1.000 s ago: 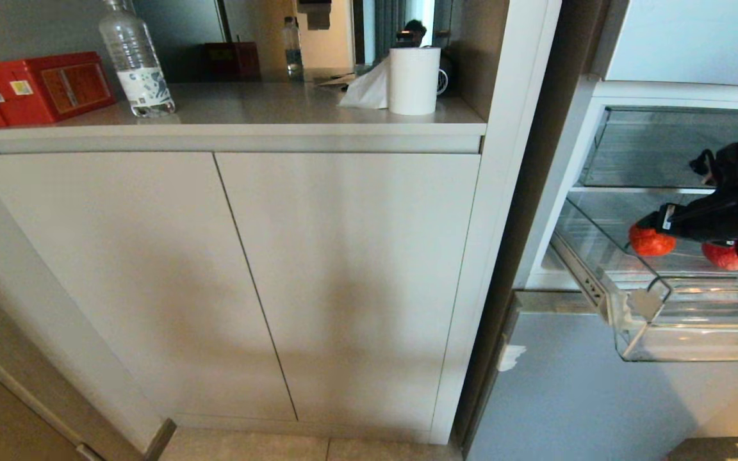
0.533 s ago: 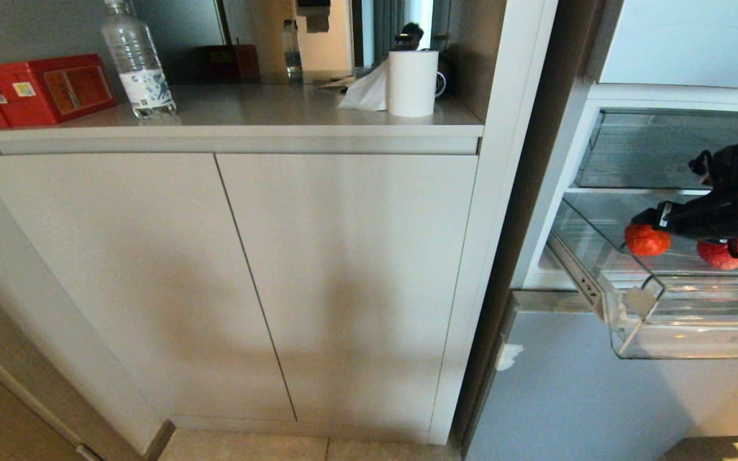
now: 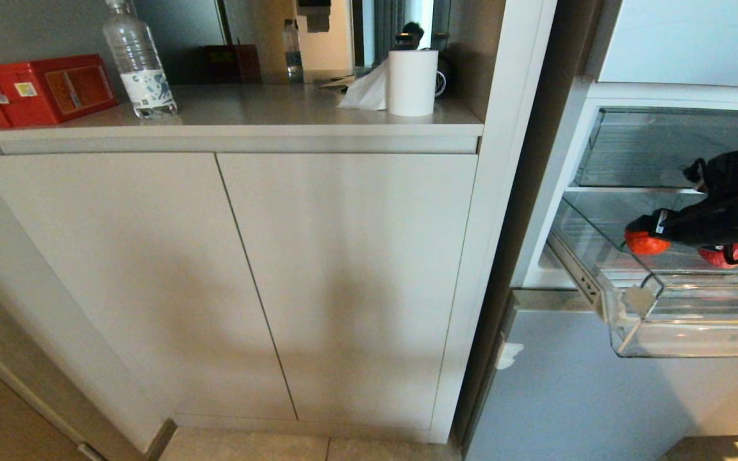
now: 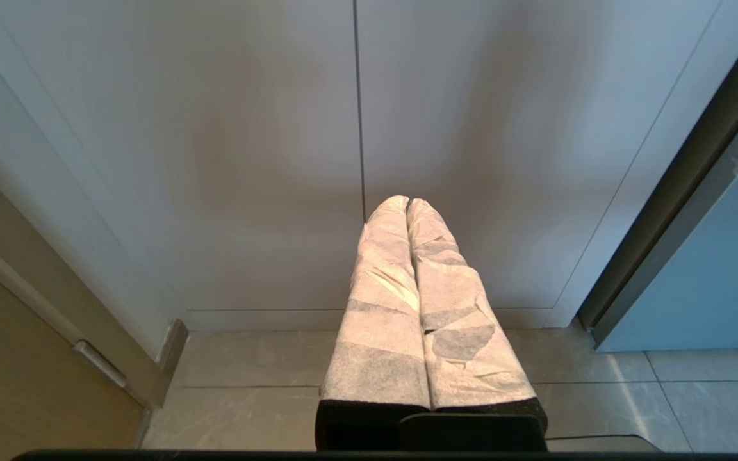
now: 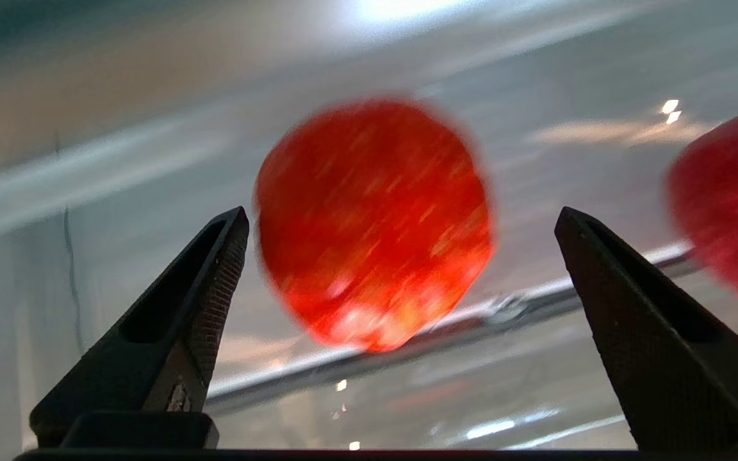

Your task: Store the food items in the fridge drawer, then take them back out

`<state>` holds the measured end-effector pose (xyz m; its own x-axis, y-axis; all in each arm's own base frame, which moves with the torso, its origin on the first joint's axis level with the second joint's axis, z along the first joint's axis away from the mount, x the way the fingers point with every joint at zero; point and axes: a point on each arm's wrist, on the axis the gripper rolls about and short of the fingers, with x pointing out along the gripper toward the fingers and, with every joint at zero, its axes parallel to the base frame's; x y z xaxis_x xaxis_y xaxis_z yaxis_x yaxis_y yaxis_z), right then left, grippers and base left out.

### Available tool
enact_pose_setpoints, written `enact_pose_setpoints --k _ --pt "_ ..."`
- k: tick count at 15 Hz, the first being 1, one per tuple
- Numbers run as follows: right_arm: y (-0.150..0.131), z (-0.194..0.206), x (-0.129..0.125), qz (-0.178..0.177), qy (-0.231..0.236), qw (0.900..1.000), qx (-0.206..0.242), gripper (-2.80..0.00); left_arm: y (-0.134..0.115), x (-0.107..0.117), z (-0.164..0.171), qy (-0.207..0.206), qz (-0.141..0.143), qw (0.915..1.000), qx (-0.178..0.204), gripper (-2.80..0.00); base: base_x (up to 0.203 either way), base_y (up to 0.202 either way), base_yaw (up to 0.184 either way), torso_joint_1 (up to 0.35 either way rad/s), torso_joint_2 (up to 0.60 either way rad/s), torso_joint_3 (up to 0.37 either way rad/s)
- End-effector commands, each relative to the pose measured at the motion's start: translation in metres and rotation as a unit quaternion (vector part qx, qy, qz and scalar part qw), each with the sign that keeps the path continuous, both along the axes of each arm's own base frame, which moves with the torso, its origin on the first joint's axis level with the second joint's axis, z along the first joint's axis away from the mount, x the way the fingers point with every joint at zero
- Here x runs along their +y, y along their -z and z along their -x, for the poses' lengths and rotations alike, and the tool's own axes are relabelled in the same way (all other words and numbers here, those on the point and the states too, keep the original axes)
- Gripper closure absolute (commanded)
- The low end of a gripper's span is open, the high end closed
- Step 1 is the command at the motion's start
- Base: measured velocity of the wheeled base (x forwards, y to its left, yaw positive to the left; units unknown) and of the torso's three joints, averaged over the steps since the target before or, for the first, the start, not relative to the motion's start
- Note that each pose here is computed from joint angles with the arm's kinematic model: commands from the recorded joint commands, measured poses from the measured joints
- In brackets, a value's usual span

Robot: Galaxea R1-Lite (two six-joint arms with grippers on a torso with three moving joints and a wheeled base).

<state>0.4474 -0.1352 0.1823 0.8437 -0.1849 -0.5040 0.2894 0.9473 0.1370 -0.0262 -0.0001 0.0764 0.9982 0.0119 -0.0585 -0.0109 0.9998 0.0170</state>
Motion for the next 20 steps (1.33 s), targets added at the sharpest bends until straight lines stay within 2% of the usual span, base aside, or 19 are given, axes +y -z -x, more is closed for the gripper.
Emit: enact_pose_setpoints --k 1,3,4,9,15,20 --pt "-0.022 0.016 0.004 0.004 0.001 1.0 -0.014 -2.8 0.0 0.0 0.0 0.0 0.0 1.0 0.0 0.0 0.0 0.0 0.0 0.0 0.0 0.0" --pt "-0.04 0.029 0.007 0.011 0.001 1.0 -0.026 -2.8 0.0 0.0 0.0 0.0 0.0 1.0 0.001 0.0 0.0 0.0 0.0 0.0 0.0 0.0" --pt "-0.046 0.036 0.009 0.01 0.002 1.0 -0.017 -2.8 0.0 0.0 0.0 0.0 0.0 1.0 0.001 0.0 0.0 0.0 0.0 0.0 0.0 0.0" --pt "-0.062 0.076 0.008 -0.008 0.012 0.997 0.075 -2.8 0.0 0.0 0.0 0.0 0.0 1.0 0.001 0.0 0.0 0.0 0.0 0.0 0.0 0.0" --pt "-0.073 0.12 0.0 -0.013 0.018 0.988 0.154 -2.8 0.0 0.0 0.0 0.0 0.0 1.0 0.0 0.0 0.0 0.0 0.0 0.0 0.0 0.0" --pt "-0.084 0.15 -0.004 -0.016 0.026 0.981 0.192 -2.8 0.0 0.0 0.0 0.0 0.0 1.0 0.0 0.0 0.0 0.0 0.0 0.0 0.0 0.0"
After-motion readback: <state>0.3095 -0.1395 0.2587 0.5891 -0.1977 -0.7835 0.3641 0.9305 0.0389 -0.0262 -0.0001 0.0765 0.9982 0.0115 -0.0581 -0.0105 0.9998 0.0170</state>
